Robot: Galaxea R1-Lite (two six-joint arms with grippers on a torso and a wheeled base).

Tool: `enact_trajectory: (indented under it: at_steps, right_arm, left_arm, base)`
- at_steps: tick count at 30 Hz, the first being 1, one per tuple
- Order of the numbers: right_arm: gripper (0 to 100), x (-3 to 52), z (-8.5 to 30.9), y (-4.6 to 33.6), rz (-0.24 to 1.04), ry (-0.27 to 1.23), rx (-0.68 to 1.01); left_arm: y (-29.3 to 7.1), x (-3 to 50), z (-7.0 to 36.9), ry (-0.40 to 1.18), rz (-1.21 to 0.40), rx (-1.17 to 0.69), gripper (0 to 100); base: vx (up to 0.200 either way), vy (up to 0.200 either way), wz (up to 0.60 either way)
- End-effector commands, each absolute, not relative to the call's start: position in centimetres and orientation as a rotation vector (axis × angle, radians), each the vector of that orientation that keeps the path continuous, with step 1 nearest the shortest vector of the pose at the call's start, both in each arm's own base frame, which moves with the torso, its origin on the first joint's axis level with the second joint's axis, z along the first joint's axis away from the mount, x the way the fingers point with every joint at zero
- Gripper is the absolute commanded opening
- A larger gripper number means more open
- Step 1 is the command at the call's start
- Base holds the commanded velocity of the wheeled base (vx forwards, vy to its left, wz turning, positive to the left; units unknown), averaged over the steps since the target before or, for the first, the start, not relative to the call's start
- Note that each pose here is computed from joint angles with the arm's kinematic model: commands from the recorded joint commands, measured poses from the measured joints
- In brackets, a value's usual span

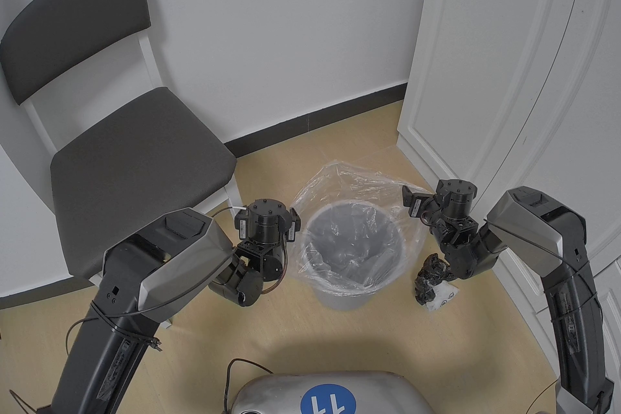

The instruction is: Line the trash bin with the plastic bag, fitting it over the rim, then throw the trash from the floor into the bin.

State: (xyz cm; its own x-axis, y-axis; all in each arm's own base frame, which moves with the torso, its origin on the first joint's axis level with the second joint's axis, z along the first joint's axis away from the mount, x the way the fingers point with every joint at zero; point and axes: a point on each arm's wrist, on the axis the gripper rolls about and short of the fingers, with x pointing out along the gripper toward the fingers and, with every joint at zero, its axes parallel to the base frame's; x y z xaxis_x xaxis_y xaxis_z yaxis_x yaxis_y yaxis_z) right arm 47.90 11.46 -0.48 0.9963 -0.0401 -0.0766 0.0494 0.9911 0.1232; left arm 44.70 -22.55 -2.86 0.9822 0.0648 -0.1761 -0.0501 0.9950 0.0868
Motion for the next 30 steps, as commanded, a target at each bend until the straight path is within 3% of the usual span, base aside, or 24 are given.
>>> enact_trajectory:
  at_steps: [1, 30]
  right_arm:
    - [100, 48.7, -2.3, 11.9, -0.041, 0.066, 0.162]
    - [100, 50.1, -4.7, 10.4, -0.076, 0.08, 0.181]
  left_arm:
    - [-22.3, 46.0, -4.2, 0.168, 0.094, 0.076, 100]
    - [-21.6, 45.1, -4.5, 0.228, 0.132, 0.117, 100]
  base:
    - [0.0, 0.0, 0.0]
    - [0.0, 0.0, 0.0]
